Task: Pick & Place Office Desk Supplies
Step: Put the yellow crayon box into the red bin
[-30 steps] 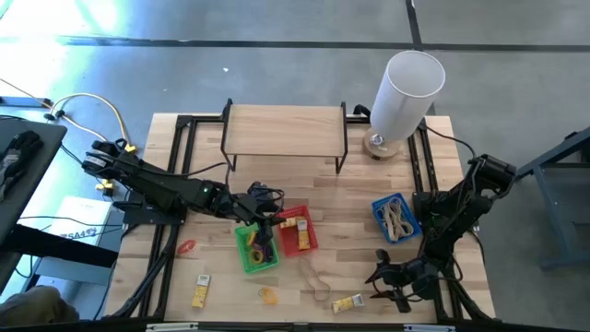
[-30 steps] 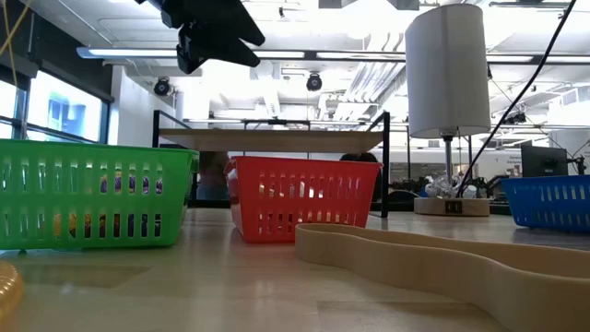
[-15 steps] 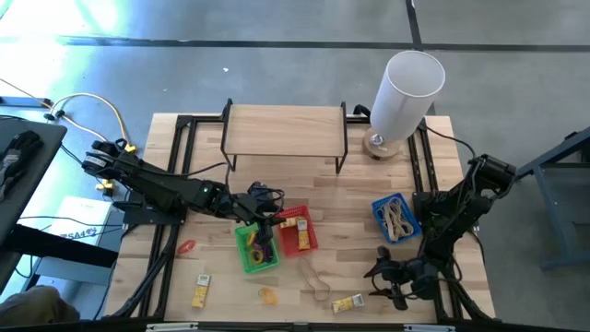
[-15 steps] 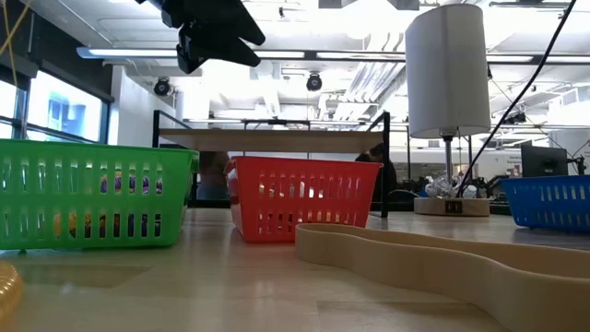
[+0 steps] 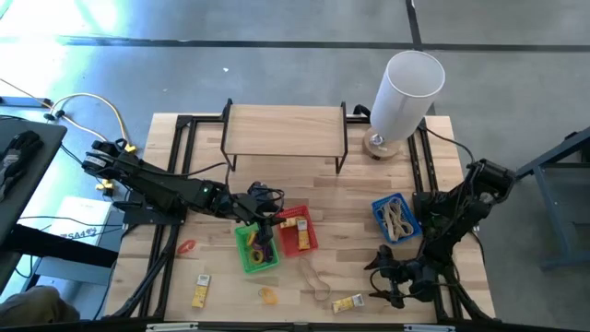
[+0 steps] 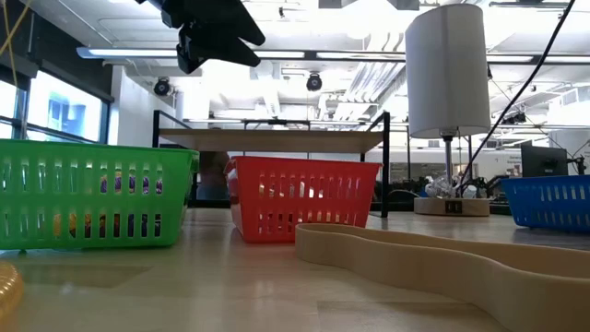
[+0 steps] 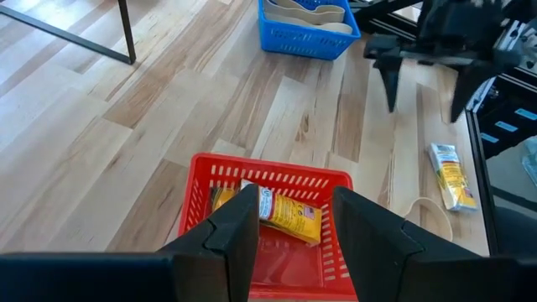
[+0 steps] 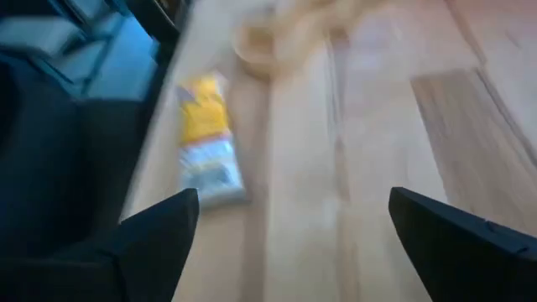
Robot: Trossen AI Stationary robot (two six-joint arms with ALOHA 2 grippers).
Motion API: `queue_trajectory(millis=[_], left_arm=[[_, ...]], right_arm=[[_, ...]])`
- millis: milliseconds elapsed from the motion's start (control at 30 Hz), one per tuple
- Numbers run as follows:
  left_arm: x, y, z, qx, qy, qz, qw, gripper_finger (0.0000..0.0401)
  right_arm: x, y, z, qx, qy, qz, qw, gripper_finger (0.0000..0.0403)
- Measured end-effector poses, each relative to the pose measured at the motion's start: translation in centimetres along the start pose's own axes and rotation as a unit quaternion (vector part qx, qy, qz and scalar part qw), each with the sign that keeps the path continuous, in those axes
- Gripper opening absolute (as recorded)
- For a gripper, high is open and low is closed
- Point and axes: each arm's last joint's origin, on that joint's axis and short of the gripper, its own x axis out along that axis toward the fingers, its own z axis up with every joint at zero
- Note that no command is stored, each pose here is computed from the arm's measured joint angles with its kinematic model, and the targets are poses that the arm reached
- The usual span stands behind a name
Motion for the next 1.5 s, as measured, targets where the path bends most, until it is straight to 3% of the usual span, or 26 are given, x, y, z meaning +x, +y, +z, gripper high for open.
queue_trajectory(millis=[233,633,767,1000,1333,1500], left_arm=[[0.0,0.0,0.0,0.000,0.000,0.000,1.000,0.0147],[0.0,-0.2,-0.1,0.002,0.010,-0.017,1.000,0.0147],[-0.1,-0.3,-0.2,0.003,0.011,-0.019,1.000,0.0147],[-0.3,-0.9,-0.5,0.009,0.014,-0.029,0.999,0.0147],[-0.9,-2.2,-1.4,0.023,0.023,-0.052,0.998,0.0147],[-1.2,-3.0,-1.9,0.032,0.029,-0.066,0.997,0.0147]], right_arm=[[1.5,0.1,-1.3,0.056,0.003,0.014,0.998,0.0371],[1.4,0.4,-1.2,0.062,0.012,0.032,0.997,0.0368],[1.7,0.2,-1.6,0.003,0.017,0.025,1.000,0.0368],[2.7,0.0,-2.6,-0.052,0.010,0.020,0.998,0.0368],[3.4,1.3,-3.4,-0.151,-0.015,0.029,0.988,0.0368],[3.8,2.1,-3.5,-0.158,-0.025,0.024,0.987,0.0368]])
